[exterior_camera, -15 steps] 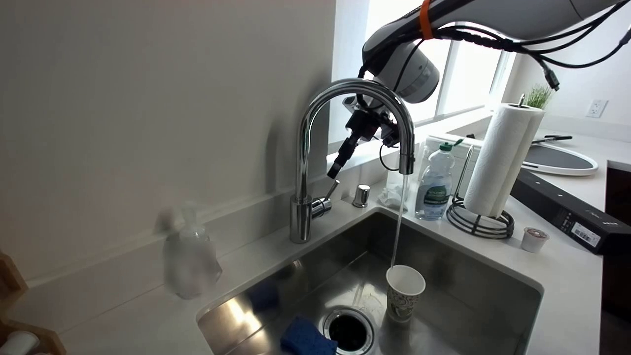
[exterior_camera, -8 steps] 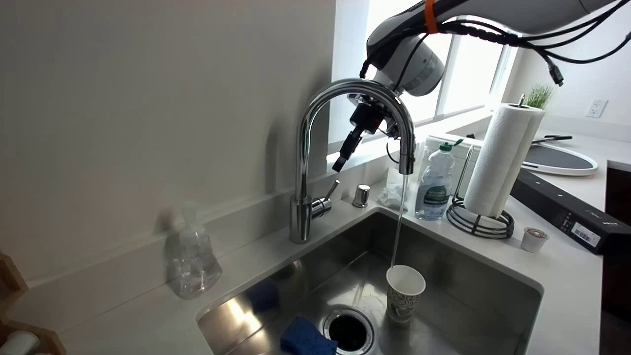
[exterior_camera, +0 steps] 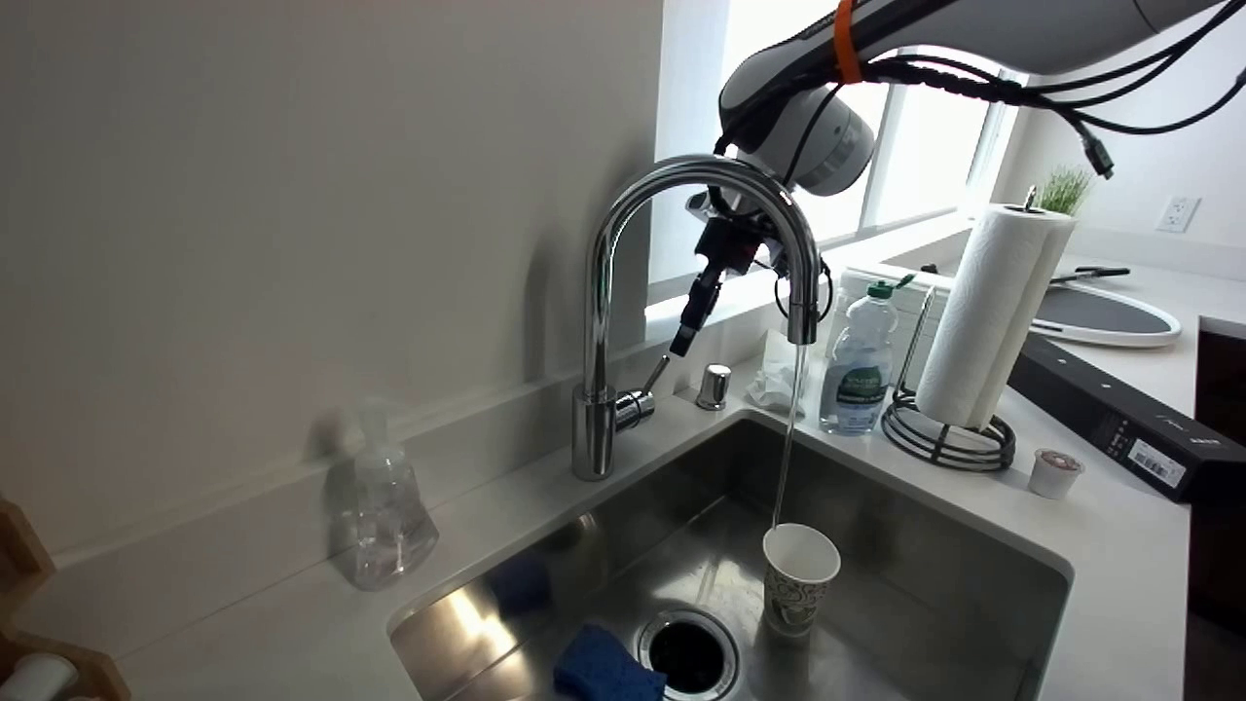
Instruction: Push the faucet to the right then open the faucet and close it.
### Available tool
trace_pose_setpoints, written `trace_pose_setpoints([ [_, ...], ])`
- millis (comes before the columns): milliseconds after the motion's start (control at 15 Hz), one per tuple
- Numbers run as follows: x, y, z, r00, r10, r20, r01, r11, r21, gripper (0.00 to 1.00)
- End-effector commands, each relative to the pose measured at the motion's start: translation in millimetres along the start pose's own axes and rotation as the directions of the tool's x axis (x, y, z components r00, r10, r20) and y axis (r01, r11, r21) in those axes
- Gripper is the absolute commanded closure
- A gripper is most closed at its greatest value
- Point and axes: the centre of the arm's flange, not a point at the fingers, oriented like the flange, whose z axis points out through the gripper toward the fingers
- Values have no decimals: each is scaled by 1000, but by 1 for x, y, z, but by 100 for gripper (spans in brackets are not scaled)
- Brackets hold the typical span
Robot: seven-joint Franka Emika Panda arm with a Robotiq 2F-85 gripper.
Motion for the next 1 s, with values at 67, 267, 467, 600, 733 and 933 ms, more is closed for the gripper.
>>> trace_pose_setpoints([
  [67,6,-4,13,999,2,33,-3,1000,25,100],
  [267,8,-5,17,1000,-2,28,1,999,32,100],
  [467,10,-6,18,1000,-5,12,5,999,45,100],
  [600,13,-9,19,1000,-9,-4,9,998,59,100],
  [733,19,-14,22,1000,-15,-19,16,997,75,100],
  [933,26,-21,26,999,-25,-30,27,995,93,100],
])
